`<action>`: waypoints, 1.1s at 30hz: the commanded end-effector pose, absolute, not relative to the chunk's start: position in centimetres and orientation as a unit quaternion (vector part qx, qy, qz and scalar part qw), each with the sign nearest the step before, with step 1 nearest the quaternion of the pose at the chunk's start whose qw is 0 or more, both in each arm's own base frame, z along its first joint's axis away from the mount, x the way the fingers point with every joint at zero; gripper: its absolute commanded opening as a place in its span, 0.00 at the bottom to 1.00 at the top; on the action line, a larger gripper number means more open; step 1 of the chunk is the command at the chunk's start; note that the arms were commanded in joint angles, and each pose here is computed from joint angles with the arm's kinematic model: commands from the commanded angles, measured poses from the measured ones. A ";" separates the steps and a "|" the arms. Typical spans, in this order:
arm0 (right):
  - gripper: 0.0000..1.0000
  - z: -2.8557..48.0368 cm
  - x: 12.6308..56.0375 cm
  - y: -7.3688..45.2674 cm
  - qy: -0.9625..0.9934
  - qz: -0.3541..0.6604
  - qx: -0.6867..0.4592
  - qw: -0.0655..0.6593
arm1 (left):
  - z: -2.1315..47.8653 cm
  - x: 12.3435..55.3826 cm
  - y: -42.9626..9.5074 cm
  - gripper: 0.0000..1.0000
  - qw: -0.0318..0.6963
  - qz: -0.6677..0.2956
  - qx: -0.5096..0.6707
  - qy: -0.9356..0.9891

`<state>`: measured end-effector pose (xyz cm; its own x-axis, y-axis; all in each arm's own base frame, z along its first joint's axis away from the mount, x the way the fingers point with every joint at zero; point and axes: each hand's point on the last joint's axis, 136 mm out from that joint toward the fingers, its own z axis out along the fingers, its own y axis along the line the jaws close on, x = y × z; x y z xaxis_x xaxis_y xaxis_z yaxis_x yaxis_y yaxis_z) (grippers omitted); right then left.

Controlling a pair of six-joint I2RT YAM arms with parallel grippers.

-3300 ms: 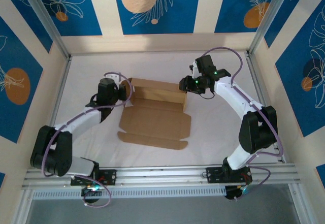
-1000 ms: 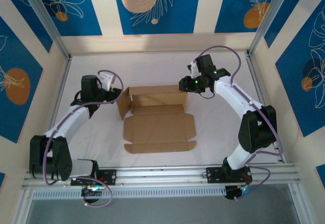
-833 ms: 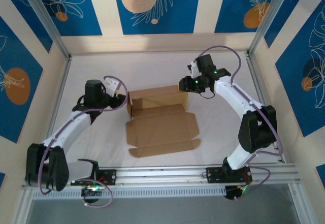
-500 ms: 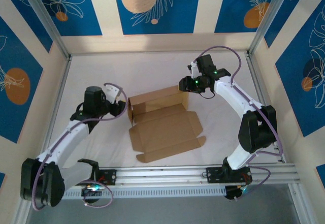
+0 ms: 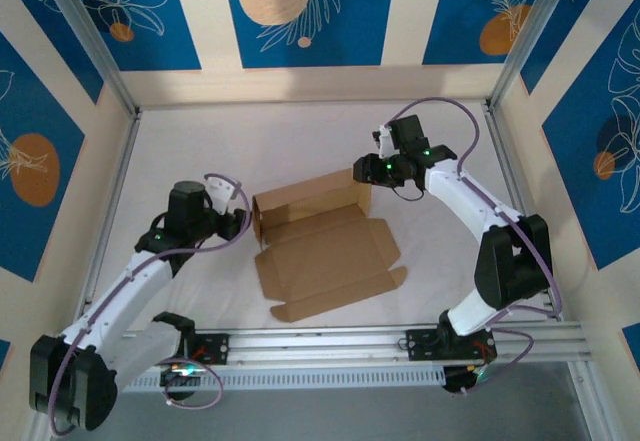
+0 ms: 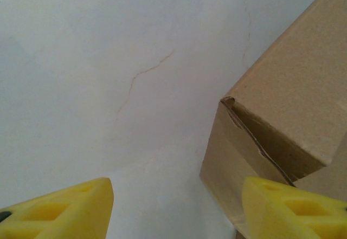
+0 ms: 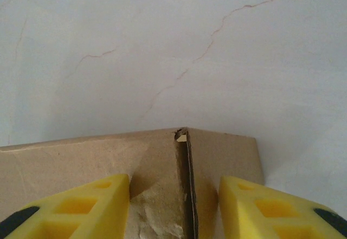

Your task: Fold the paper box

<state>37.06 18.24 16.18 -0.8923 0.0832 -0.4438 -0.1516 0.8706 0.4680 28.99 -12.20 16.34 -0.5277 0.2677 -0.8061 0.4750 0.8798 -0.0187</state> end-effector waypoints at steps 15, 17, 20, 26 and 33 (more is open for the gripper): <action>0.47 13.5 35.1 12.8 0.947 0.226 0.100 0.205 | 15.3 28.0 -14.5 0.69 0.427 -0.135 0.308 0.839; 0.48 13.6 35.1 12.7 0.946 0.229 0.102 0.203 | 15.3 27.4 -15.2 0.69 0.431 -0.144 0.333 0.827; 0.48 13.7 35.2 12.7 0.946 0.231 0.102 0.202 | 15.3 26.4 -16.5 0.70 0.433 -0.165 0.360 0.810; 0.48 14.0 35.4 12.9 0.944 0.240 0.103 0.203 | 15.4 26.5 -17.9 0.71 0.436 -0.172 0.375 0.800; 0.48 13.8 35.2 13.0 0.944 0.241 0.104 0.202 | 15.2 26.0 -20.5 0.73 0.425 -0.171 0.411 0.788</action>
<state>36.79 13.82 16.06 -0.8673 0.2803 -0.4114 0.0253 0.8502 0.5259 25.90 -19.24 14.02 -0.3621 0.4838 -0.7967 0.7682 0.6390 0.0389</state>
